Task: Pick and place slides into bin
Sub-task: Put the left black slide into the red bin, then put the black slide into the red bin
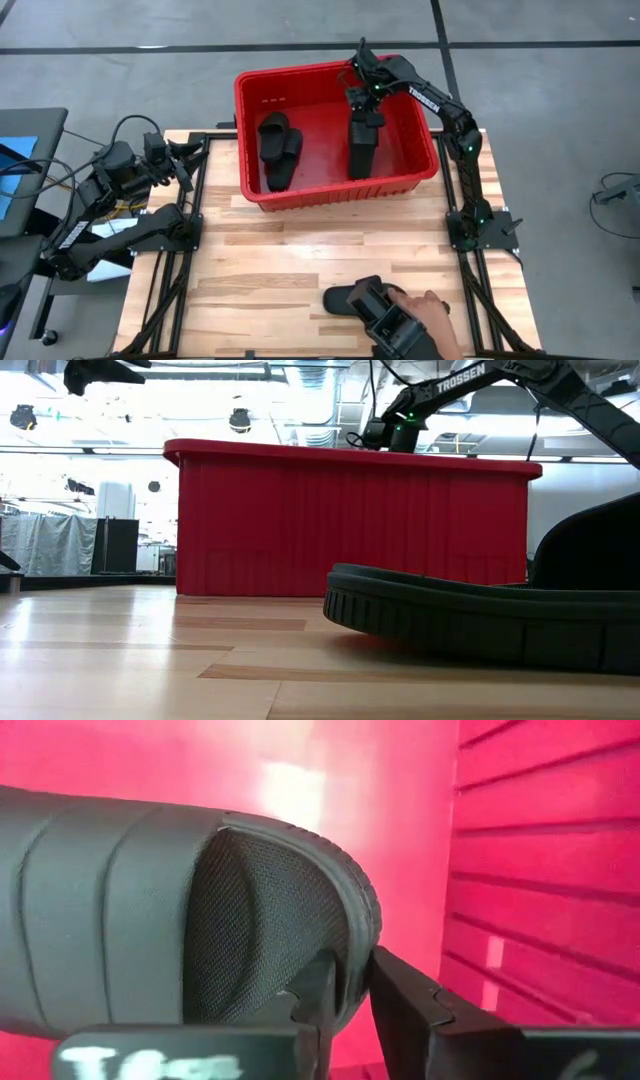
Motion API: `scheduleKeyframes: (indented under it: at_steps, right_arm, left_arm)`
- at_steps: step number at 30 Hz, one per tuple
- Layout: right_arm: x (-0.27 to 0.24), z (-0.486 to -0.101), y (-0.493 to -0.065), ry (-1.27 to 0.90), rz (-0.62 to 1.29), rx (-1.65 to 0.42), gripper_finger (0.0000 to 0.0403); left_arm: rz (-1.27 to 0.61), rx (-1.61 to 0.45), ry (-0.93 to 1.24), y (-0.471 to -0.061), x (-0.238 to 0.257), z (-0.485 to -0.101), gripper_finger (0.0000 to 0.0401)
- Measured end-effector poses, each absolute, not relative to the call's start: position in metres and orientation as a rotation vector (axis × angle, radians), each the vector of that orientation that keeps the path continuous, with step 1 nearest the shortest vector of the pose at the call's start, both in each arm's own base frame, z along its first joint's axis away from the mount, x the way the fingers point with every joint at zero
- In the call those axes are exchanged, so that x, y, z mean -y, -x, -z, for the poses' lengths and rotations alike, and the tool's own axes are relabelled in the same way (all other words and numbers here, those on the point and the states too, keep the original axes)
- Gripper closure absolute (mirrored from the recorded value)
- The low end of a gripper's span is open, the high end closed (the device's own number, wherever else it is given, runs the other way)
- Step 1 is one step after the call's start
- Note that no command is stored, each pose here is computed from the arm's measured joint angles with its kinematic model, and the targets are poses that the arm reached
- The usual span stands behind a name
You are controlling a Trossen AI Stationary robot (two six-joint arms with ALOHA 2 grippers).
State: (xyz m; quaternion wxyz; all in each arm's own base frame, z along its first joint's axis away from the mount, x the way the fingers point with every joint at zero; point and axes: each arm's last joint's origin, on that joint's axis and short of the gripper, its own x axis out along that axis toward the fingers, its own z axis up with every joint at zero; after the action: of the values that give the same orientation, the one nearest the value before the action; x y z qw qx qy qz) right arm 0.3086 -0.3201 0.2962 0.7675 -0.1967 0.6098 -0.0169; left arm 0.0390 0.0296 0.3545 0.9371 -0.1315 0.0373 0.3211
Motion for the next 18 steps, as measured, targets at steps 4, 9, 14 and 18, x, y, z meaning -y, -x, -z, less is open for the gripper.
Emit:
scheduleKeyframes:
  at_steps: [4,9,14,18]
  right_arm:
    - [0.319,-0.2968,-0.3117,0.44,0.04,-1.311,0.0343]
    - [0.3194,-0.297,-0.3121,0.443,0.043,-1.306,0.0334]
    - [0.3202,-0.2973,-0.3117,0.437,0.053,-1.303,0.0316]
    - [0.321,-0.2976,-0.312,0.428,0.069,-1.296,0.0293]
  left_arm:
    - [-0.656,-0.076,0.268,-0.039,-0.0296,-0.3545,0.0237]
    - [-0.656,-0.076,0.269,-0.039,-0.0296,-0.3545,0.0237]
    - [-0.656,-0.076,0.269,-0.039,-0.0296,-0.3545,0.0237]
    - [-0.657,-0.076,0.269,-0.0389,-0.0296,-0.3545,0.0237]
